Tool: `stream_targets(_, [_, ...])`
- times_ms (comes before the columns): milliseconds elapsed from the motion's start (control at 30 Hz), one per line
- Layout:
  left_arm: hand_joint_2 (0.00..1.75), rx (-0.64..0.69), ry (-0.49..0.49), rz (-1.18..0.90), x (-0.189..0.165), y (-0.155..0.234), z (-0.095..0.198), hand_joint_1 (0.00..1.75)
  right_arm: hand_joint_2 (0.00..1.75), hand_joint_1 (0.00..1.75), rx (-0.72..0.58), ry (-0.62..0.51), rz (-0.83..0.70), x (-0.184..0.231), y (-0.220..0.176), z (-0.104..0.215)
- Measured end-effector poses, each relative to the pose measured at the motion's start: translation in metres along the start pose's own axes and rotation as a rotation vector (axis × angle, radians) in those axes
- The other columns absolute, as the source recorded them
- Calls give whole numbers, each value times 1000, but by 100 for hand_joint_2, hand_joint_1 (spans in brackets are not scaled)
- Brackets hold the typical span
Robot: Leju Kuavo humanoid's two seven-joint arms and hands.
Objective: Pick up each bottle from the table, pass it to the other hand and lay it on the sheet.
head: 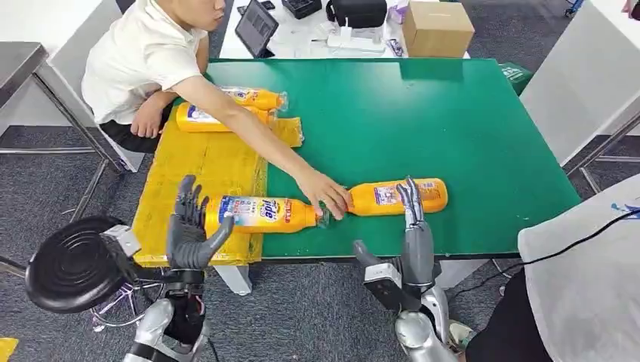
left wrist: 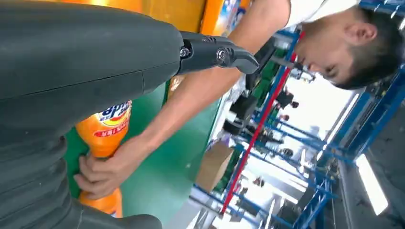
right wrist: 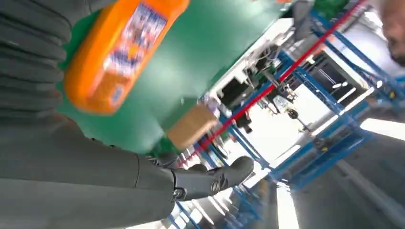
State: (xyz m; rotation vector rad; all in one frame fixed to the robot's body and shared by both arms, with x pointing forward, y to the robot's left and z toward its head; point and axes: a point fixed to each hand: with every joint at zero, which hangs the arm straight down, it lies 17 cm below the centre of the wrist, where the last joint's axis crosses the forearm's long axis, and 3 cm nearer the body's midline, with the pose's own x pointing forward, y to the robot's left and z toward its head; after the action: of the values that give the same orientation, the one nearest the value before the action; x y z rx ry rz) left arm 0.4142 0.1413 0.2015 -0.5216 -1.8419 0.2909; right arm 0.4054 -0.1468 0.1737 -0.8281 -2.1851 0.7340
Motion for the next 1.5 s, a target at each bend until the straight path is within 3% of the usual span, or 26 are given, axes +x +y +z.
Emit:
stream_targets(200, [175, -2, 21, -11, -3, -3, 0, 0, 175, 0, 133, -63, 221, -14, 28, -3])
stream_targets(467, [175, 44, 31, -111, -8, 3, -2, 0, 175, 0, 243, 75, 356, -92, 43, -15])
stream_targets(900, [175, 25, 57, -138, -16, -4, -1, 0, 175, 0, 357, 196, 478, -168, 34, 9])
stream_targets(1167, [175, -14, 114, -110, -29, -16, -4, 0, 175, 0, 472, 265, 410, -196, 43, 14])
stream_targets(1500, [175, -56, 179, -57, -47, -32, -7, 0, 175, 0, 556, 261, 391, -197, 61, 4])
